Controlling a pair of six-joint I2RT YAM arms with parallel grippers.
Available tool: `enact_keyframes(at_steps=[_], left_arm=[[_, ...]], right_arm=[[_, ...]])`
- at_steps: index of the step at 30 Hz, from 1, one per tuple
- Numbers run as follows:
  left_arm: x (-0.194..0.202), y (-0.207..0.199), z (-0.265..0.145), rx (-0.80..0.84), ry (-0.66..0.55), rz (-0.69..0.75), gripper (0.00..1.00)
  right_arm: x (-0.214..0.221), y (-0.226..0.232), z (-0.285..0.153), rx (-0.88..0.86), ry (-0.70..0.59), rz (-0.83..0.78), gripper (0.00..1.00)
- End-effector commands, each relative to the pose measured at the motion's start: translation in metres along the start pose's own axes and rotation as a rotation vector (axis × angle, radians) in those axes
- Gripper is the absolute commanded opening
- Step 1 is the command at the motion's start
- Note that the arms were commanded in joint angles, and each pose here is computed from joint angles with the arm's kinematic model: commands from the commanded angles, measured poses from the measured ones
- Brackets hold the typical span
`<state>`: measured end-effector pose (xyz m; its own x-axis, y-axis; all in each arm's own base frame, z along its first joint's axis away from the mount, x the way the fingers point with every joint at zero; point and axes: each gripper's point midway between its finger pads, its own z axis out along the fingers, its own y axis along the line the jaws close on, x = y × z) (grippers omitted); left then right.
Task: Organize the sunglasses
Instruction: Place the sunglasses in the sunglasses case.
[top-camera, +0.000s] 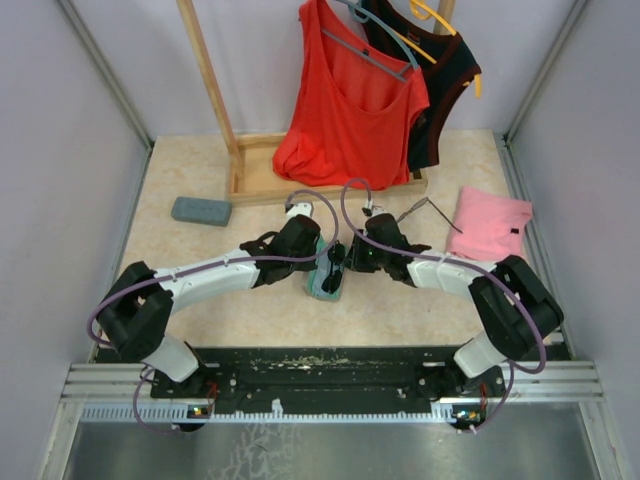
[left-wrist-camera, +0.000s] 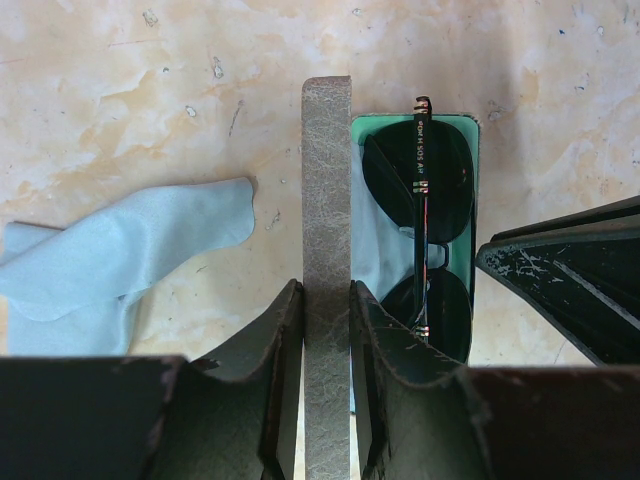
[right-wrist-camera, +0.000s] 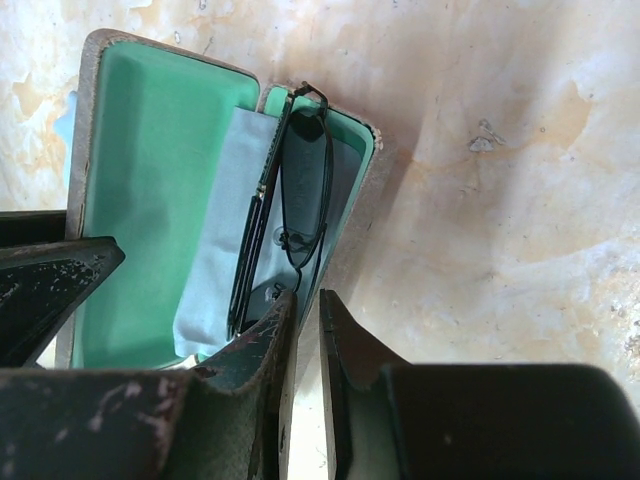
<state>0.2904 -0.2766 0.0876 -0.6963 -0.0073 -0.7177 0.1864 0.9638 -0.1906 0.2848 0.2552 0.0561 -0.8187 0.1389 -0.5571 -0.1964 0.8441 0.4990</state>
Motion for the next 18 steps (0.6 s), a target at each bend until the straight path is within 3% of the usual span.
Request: enact_keyframes(at_steps=[1,18], left_arm=[[-0.0109,-0.0074,-0.0045,0.025,-0.034,-0.005,0.29],[-0.0103,-0.0064,-0.0046,0.023,-0.033,-0.006,0.29]], right_arm=[[-0.0275,0.0200,-0.0070,-0.040,-0.082,-0.032,0.16],[-0.0243,0.0279,0.0023,-0.083,-0.060,-0.022,0.13]])
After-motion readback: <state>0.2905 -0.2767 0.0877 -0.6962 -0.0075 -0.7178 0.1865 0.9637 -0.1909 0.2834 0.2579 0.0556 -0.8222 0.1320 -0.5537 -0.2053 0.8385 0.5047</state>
